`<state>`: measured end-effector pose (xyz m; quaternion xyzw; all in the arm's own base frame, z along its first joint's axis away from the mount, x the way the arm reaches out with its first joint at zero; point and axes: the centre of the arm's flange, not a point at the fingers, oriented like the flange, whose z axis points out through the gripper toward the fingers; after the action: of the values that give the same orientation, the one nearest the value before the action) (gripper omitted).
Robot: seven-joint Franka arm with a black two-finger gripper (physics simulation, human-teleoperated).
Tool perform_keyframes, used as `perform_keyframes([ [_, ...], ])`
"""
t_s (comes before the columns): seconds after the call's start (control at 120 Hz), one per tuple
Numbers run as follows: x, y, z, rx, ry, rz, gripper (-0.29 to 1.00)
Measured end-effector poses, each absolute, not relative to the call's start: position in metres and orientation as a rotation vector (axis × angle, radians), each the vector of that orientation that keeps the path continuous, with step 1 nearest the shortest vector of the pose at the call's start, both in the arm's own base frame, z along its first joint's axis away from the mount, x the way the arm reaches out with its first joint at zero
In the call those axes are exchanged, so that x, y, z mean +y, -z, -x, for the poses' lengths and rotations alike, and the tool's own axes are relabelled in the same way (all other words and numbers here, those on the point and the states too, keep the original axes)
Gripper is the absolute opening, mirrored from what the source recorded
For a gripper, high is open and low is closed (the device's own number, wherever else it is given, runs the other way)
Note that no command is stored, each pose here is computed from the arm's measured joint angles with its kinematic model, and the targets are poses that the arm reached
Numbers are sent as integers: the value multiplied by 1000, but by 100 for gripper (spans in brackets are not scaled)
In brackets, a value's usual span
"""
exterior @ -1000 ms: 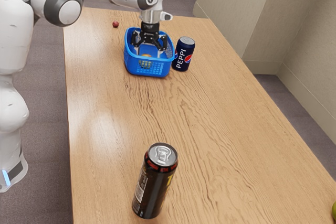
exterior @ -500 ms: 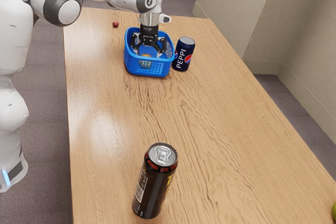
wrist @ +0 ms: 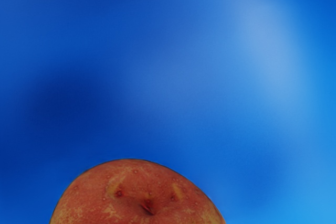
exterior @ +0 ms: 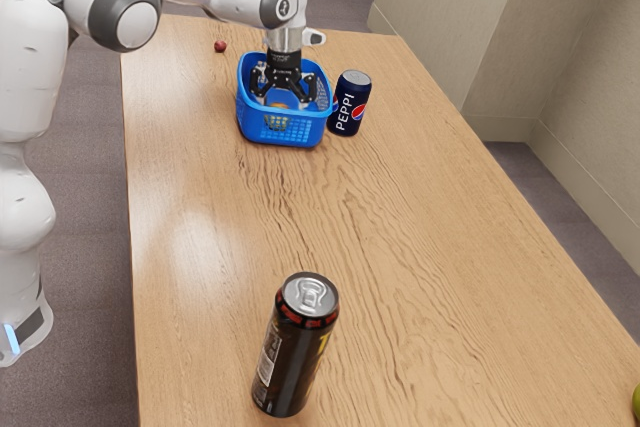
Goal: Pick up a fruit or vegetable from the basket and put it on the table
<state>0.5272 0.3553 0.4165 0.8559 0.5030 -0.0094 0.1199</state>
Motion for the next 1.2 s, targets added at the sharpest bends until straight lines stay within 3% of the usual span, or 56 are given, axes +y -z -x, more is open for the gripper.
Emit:
perform_keyframes([
  [0.508, 355, -406, -532, 1477, 26, -2501, 53],
  [0.575, 355, -404, -532, 1480, 31, -2498, 62],
  [0.667, 355, -400, -533, 1487, 37, -2489, 97],
  [0.7, 355, -400, -533, 1487, 35, -2485, 100],
  [0.775, 355, -401, -533, 1483, 27, -2483, 93],
  [0.908, 352, -406, -534, 1474, 17, -2492, 69],
  [1.092, 350, -405, -534, 1479, 24, -2498, 68],
  [1.2, 349, -411, -534, 1479, 12, -2500, 46],
])
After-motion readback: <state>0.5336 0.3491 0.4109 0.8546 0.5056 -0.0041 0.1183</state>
